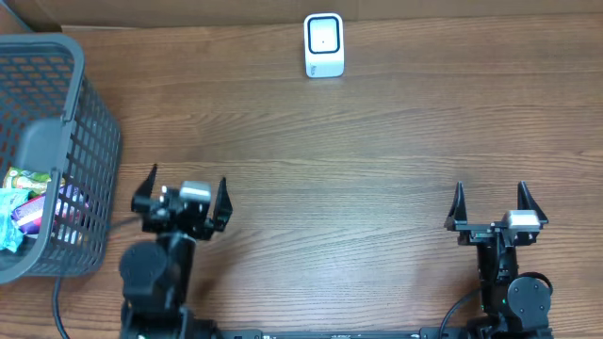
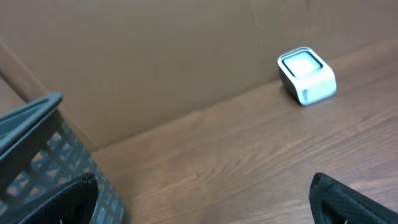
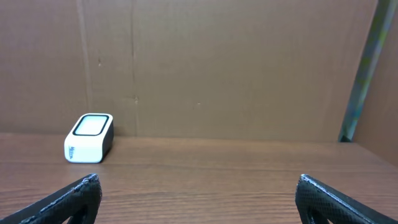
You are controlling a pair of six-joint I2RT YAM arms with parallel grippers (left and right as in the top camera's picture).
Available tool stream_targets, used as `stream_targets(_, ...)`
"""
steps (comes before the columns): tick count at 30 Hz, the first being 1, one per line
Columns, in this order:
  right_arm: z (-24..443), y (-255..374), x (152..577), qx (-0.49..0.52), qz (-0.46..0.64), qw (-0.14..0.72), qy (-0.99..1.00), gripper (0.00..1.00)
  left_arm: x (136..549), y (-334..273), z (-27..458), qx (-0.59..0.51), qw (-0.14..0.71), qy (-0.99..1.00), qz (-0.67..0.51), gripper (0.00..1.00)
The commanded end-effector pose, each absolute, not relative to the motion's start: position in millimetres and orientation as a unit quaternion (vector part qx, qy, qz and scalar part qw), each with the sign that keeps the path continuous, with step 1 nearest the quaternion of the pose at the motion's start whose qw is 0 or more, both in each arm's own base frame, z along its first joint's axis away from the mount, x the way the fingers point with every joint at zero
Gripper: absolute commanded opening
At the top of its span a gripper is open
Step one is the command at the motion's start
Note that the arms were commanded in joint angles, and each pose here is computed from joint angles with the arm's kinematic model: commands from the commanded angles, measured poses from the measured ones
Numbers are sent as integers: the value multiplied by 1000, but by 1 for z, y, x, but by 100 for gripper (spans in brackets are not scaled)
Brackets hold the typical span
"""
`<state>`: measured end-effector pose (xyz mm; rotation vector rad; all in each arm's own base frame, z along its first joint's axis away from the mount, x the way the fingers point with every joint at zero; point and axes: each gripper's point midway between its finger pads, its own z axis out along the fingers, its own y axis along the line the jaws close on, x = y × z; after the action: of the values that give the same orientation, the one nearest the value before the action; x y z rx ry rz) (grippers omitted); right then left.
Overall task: Scan the item barcode
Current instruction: 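Raise the left arm and reach into the grey basket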
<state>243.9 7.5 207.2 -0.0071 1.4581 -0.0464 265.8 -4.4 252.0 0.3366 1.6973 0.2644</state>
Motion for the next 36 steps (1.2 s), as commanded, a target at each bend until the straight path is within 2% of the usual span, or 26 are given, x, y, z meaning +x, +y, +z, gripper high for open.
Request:
stream_targets(1,241,1,236,9,-29,770,637,100,275,-9,285,166,639,742,118,100)
stream_targets(10,275,5,230,-4,-23,753,657,100,301,-15,335,182,599,774,95,100)
stream_targets(17,306,27,230,-55,18,723,688,100,313,-31,360,203,564,799,43,100)
stream_targets(20,319,29,232,-41,39,702,710,100,316,-33,367,188,541,819,19,100)
stream_targets(29,342,33,254,-38,43,596,801,100,319,-49,373,189,454,869,-51,100)
stream_targets(36,330,49,285,-42,71,490,868,100,326,-59,365,186,416,885,-95,100)
